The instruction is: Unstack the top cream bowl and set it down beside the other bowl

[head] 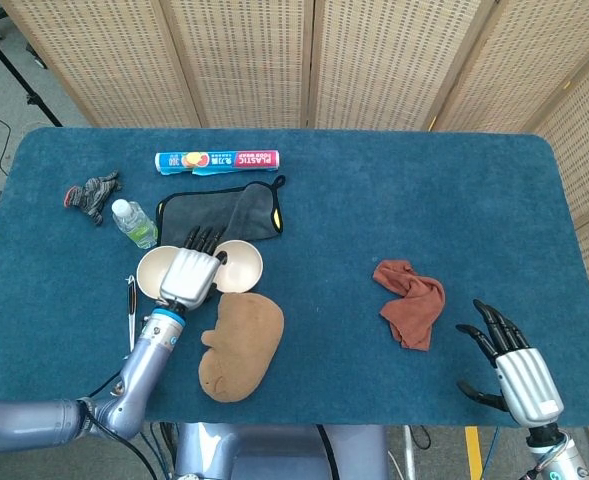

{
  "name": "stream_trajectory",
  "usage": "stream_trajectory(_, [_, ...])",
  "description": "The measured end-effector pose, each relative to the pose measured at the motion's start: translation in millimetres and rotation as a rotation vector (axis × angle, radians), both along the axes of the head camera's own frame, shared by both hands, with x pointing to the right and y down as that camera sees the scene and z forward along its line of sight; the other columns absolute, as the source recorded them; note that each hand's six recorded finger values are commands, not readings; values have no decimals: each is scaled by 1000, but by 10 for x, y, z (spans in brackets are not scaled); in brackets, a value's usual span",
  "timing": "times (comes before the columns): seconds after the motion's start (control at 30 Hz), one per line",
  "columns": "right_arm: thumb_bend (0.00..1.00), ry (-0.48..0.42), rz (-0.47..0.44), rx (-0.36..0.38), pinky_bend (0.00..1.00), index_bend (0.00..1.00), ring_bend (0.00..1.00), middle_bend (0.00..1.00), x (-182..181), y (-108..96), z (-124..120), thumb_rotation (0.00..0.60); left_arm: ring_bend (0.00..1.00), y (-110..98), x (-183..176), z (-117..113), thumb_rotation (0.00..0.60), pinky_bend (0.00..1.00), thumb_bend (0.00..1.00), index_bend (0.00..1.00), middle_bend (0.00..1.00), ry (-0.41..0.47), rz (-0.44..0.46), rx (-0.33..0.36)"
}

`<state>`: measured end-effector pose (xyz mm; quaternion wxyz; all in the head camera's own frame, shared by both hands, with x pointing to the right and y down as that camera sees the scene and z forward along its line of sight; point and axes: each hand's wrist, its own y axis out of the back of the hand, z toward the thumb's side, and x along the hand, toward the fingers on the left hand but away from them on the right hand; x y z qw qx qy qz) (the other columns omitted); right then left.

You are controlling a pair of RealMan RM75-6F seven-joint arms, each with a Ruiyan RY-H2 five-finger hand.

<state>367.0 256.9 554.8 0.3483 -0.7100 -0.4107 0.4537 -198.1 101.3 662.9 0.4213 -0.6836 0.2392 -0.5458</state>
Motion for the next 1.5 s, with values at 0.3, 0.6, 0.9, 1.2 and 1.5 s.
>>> stream_trajectory(0.3, [156,-4,-9,1,152,217,0,0,-31,8,-1,600,0,-180,-111,-451,600,40,340,380,14,136,-96,175])
stream_trajectory(0.6, [156,3,-19,-4,152,217,0,0,-68,36,10,600,0,167,-748,-776,600,40,339,380,14,307,-302,221])
stream_trajectory(0.9, [156,13,13,-3,152,217,0,0,1,-14,31,600,0,896,-1311,-949,600,40,335,380,14,420,-462,212])
stream_trajectory(1.2, [156,31,26,-11,152,217,0,0,39,-50,88,600,0,1219,-1514,-1113,600,40,334,380,14,479,-503,224])
stream_trajectory(1.5, [156,45,21,-14,152,217,0,0,14,-38,117,600,0,1337,-1597,-1145,600,40,334,380,14,506,-533,224])
